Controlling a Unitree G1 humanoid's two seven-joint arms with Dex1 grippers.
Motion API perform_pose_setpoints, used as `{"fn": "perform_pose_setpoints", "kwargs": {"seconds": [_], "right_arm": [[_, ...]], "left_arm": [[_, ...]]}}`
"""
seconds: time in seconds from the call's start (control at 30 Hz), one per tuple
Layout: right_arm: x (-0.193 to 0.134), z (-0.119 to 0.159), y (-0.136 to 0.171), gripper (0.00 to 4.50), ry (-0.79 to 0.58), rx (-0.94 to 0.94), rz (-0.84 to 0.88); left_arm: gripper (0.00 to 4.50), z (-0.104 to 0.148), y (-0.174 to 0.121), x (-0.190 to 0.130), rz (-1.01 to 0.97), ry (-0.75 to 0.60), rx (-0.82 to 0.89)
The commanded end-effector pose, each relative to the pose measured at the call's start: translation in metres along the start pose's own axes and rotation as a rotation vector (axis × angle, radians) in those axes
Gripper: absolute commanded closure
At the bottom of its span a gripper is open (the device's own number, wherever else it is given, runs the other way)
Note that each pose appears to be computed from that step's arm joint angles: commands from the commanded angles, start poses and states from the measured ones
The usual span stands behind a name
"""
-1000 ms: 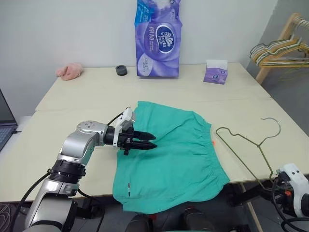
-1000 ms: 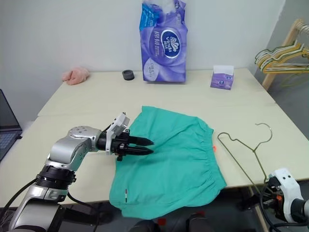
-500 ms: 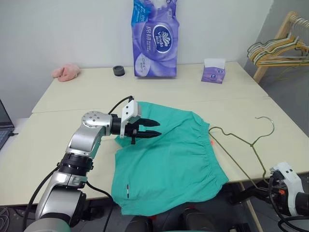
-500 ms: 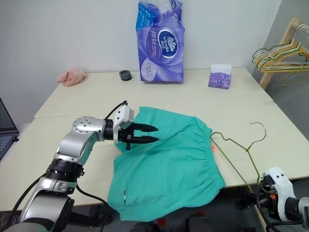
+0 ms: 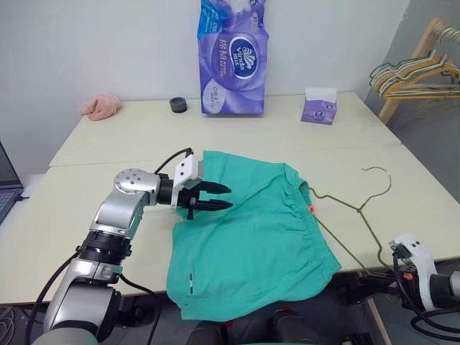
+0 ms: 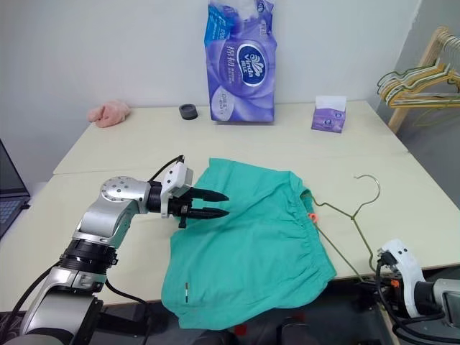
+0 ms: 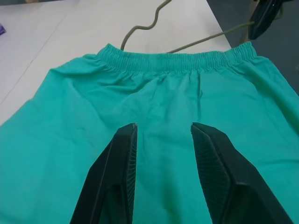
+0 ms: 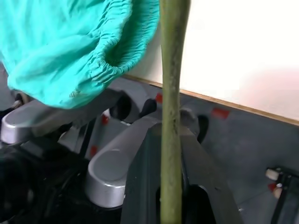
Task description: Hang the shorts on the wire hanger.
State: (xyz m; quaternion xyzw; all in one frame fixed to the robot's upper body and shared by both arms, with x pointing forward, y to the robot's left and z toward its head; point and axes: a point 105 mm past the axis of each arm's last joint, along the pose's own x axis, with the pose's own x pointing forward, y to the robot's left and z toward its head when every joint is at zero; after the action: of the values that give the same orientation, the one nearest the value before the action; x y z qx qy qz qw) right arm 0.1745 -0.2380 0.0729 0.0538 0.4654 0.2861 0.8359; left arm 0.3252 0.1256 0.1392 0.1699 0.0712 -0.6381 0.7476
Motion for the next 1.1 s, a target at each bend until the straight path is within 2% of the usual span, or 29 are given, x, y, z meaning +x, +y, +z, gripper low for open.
{"fn": "perform_pose_setpoints", "kwargs": {"seconds": [0.03, 0.2, 0.3, 0.47, 0.6, 0.77, 1.0, 1.1], "right_arm": [[0.002, 0.004, 0.002, 4.5, 0.018, -0.003, 0.032], [0.007, 0.009, -0.003, 4.5, 0.025, 0.075, 0.064], [0.014, 0.014, 0.004, 4.5, 0.02, 0.156, 0.144], [0.027, 0.038, 0.005, 4.5, -0.038, 0.217, 0.187], [0.041, 0.049, 0.014, 4.5, -0.046, 0.21, 0.235], [0.051, 0.06, 0.01, 4.5, -0.06, 0.189, 0.177], [0.035, 0.096, 0.012, 4.5, -0.186, -0.011, 0.108], [0.028, 0.108, 0.02, 4.5, -0.221, -0.119, 0.084]], "left_arm": [[2.57, 0.016, 0.009, -0.005, 0.026, -0.025, 0.064], [2.57, 0.02, 0.014, -0.006, 0.043, -0.032, 0.071], [2.57, 0.021, 0.016, -0.005, 0.056, -0.038, 0.074], [2.57, 0.023, 0.018, -0.004, 0.068, -0.043, 0.079], [2.57, 0.027, 0.019, -0.003, 0.074, -0.049, 0.085], [2.57, 0.029, 0.021, -0.003, 0.088, -0.057, 0.086], [2.57, 0.03, 0.036, -0.01, 0.181, -0.078, 0.024], [1.82, 0.038, 0.046, -0.011, 0.231, -0.113, 0.018]]}}
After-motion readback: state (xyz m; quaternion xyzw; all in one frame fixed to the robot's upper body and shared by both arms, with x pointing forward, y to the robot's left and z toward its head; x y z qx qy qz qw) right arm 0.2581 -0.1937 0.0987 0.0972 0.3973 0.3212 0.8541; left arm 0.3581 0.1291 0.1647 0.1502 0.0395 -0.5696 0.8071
